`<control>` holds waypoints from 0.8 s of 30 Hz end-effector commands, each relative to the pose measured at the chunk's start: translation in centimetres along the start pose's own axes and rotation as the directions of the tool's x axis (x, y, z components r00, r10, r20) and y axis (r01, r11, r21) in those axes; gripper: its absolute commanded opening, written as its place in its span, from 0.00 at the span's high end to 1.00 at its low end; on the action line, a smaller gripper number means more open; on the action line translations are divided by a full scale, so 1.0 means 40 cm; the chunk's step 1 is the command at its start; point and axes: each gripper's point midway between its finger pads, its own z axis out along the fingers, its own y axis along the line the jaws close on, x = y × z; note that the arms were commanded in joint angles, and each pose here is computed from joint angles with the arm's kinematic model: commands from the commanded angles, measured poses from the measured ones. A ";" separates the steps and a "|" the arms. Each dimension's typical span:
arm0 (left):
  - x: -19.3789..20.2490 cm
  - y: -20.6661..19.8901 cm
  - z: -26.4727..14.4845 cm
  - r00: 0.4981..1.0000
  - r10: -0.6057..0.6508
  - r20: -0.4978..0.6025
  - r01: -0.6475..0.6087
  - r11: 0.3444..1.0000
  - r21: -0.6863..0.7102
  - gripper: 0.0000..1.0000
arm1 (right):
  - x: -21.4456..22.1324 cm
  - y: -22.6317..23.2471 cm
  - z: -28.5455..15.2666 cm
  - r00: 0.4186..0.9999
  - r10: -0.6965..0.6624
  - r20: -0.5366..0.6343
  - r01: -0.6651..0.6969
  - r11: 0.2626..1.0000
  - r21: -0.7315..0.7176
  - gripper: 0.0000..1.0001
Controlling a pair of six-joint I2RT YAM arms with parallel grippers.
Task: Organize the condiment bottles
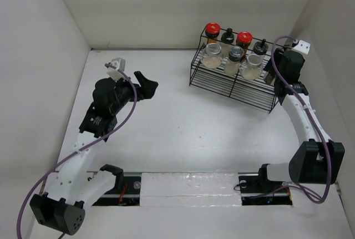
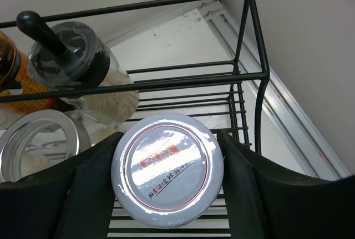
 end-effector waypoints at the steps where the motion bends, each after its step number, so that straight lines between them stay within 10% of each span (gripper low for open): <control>1: -0.028 -0.026 0.000 0.999 0.023 0.032 -0.025 0.999 0.043 0.00 | -0.165 0.012 -0.005 0.972 0.076 0.221 -0.074 0.997 -0.019 0.46; 9: -0.016 -0.023 0.011 1.000 0.021 0.011 -0.021 0.999 0.044 0.00 | -0.102 0.003 0.015 0.981 0.058 0.188 -0.063 0.998 0.025 0.44; 24: -0.021 -0.027 0.005 1.000 0.022 0.019 -0.023 0.999 0.048 0.00 | -0.121 0.038 -0.039 0.978 0.074 0.196 -0.067 0.997 -0.044 0.04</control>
